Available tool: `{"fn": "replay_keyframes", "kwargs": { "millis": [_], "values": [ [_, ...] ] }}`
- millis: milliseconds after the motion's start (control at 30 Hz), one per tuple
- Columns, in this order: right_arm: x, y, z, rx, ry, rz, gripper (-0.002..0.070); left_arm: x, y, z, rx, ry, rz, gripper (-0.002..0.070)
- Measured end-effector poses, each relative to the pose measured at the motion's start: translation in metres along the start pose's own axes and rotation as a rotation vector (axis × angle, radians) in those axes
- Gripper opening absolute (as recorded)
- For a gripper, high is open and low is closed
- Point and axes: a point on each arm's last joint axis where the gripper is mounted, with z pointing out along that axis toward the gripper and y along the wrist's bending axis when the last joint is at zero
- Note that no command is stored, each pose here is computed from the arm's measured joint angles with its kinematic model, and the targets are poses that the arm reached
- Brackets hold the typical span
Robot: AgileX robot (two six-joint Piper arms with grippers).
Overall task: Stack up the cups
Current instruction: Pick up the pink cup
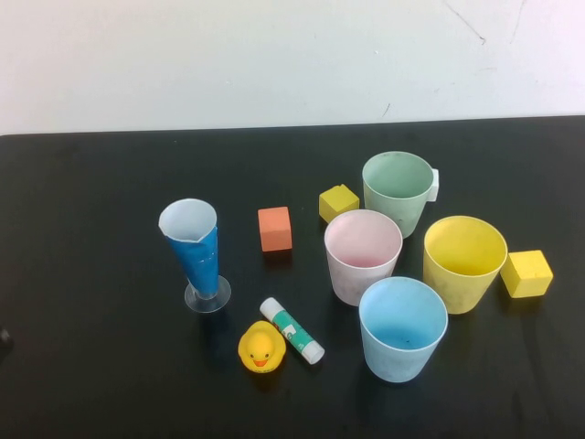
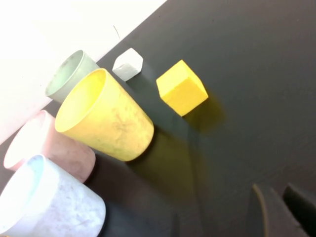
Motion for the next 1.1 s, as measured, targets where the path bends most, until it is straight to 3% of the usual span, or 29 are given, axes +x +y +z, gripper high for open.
{"fn": "replay_keyframes", "kwargs": {
  "millis": [167,633,767,867,933,1000,1100],
  "values": [
    [0.0,0.0,0.0,-0.001,0.001,0.0,0.0064,0.009,-0.004,0.001,0.045,0.03,-0.003,-0.0002],
    [0.0,0.0,0.0,-0.001,0.001,0.002,0.0064,0.008,-0.004,0.001,0.049,-0.014,-0.072,-0.0002],
    [0.0,0.0,0.0,-0.002,0.001,0.003,0.0064,0.006,0.004,0.003,-0.036,-0.064,-0.092,-0.0002],
    [0.0,0.0,0.0,-0.002,0.001,0.003,0.0064,0.018,0.013,0.004,-0.154,0.084,0.007,-0.0002],
    [0.0,0.0,0.0,-0.002,0.001,0.002,0.0064,0.034,0.013,0.0,-0.159,0.288,0.081,-0.0002],
    [0.0,0.0,0.0,-0.002,0.001,0.002,0.0064,0.049,0.007,-0.005,-0.075,0.461,0.132,-0.0002],
    [0.0,0.0,0.0,-0.002,0.001,0.002,0.0064,0.059,-0.004,-0.01,0.044,0.578,0.095,-0.0002]
  ]
}}
